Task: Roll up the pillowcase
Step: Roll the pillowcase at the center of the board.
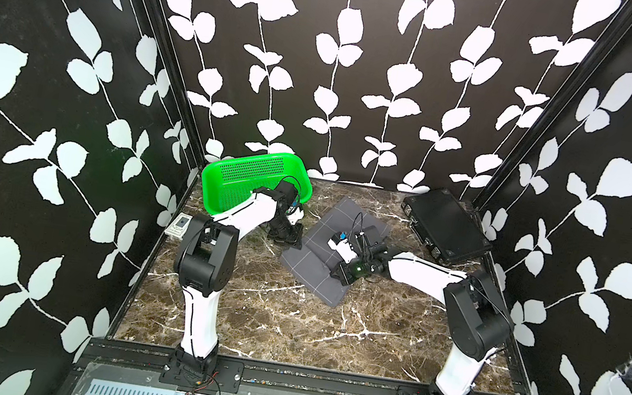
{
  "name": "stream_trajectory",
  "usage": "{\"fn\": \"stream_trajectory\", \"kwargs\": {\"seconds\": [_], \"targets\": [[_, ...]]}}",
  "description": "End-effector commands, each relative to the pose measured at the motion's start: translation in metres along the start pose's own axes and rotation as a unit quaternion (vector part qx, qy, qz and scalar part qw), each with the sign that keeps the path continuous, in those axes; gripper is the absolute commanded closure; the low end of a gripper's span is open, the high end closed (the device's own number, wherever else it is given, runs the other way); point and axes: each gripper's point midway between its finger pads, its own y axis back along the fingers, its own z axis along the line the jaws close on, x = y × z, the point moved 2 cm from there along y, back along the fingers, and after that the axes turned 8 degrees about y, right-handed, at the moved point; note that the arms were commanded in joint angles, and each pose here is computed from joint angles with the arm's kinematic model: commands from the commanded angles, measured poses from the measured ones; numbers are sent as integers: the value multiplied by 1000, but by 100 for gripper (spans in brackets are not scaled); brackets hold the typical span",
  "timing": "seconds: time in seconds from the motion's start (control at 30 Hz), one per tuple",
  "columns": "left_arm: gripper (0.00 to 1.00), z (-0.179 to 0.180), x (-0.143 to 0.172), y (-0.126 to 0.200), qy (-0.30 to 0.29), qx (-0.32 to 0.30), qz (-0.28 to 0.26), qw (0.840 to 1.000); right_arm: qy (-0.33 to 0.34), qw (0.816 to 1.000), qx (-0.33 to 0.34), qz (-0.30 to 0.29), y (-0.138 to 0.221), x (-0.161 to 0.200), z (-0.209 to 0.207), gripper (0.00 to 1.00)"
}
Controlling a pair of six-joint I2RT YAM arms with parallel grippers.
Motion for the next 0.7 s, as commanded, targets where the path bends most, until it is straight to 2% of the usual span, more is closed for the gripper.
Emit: {"fn": "stream_trajectory", "kwargs": {"seconds": [0.0,0.37,0.53,0.67], "targets": [[62,4,-5,6,-13,-14,-1,1000,1,1000,26,3,-9,5,-10,100],[63,31,-7,-9,-51,-90,5,995,25,998,48,18,-16,3,-22,100],[63,34,-6,-16,-71,-110,15,991,44,997,60,21,-6,-1,-16,89],[63,36,0,-24,-87,-128,29,988,99,987,113,52,3,2,-13,70]]}}
